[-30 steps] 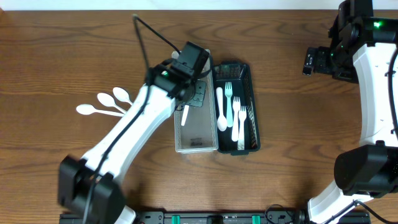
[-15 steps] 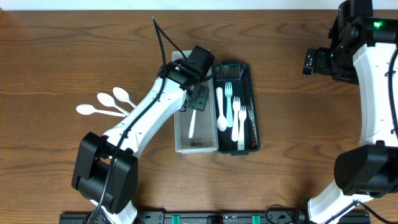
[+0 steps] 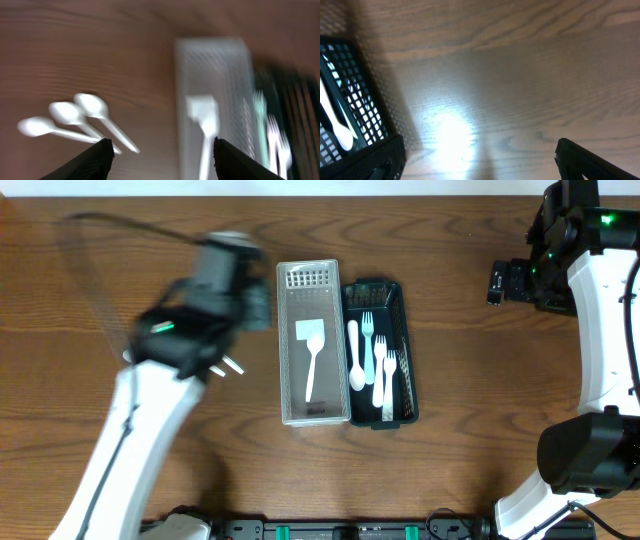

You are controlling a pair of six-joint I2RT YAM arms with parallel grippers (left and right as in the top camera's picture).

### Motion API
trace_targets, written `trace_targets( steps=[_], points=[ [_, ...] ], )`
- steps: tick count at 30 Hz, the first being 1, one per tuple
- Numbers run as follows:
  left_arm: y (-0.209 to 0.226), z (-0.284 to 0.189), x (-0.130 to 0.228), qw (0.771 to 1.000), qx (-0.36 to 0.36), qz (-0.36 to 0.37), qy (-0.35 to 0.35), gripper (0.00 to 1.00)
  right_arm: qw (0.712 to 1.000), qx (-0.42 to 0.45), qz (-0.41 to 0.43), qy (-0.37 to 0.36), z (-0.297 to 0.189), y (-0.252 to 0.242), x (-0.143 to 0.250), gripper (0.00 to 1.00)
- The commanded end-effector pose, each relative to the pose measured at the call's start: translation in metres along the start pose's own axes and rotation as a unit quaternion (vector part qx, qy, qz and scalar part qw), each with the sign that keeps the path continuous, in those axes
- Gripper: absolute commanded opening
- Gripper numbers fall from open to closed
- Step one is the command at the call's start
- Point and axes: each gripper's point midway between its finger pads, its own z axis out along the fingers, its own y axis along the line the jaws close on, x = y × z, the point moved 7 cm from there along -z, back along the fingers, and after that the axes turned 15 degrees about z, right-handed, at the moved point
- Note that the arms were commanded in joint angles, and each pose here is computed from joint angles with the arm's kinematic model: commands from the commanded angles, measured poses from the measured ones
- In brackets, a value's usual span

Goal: Pack container
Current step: 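Carry the spoon into the clear basket and release it, then move the left gripper back and grasp another white spoon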

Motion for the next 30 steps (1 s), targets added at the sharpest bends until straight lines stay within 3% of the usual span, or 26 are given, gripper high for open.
trace_targets(
  steps=[1,5,7,10,18,30],
  points=[
    [0.076,-0.017,0.004,0.980,-0.096,-0.175,-0.016,0.67,1.000,0.001,-0.013,0.009,0.000,0.001,0.004,0.99],
    [0.136,-0.005,0.033,0.927,-0.172,-0.332,0.027,0.71,1.000,0.002,-0.013,0.011,0.000,0.001,0.005,0.99],
    [0.154,0.009,0.047,0.904,-0.196,-0.378,0.051,0.74,1.000,0.002,-0.011,0.011,0.000,0.001,0.005,0.99],
    [0.172,0.036,0.068,0.874,-0.222,-0.422,0.097,0.81,1.000,0.001,-0.011,0.009,0.000,0.001,0.004,0.99],
    [0.184,0.126,0.114,0.813,-0.217,-0.488,0.232,0.83,1.000,0.001,-0.011,0.010,0.000,0.001,0.004,0.99],
    [0.186,0.187,0.150,0.790,-0.219,-0.487,0.301,0.83,1.000,0.004,-0.012,0.016,0.000,0.000,0.006,0.99]
  ],
)
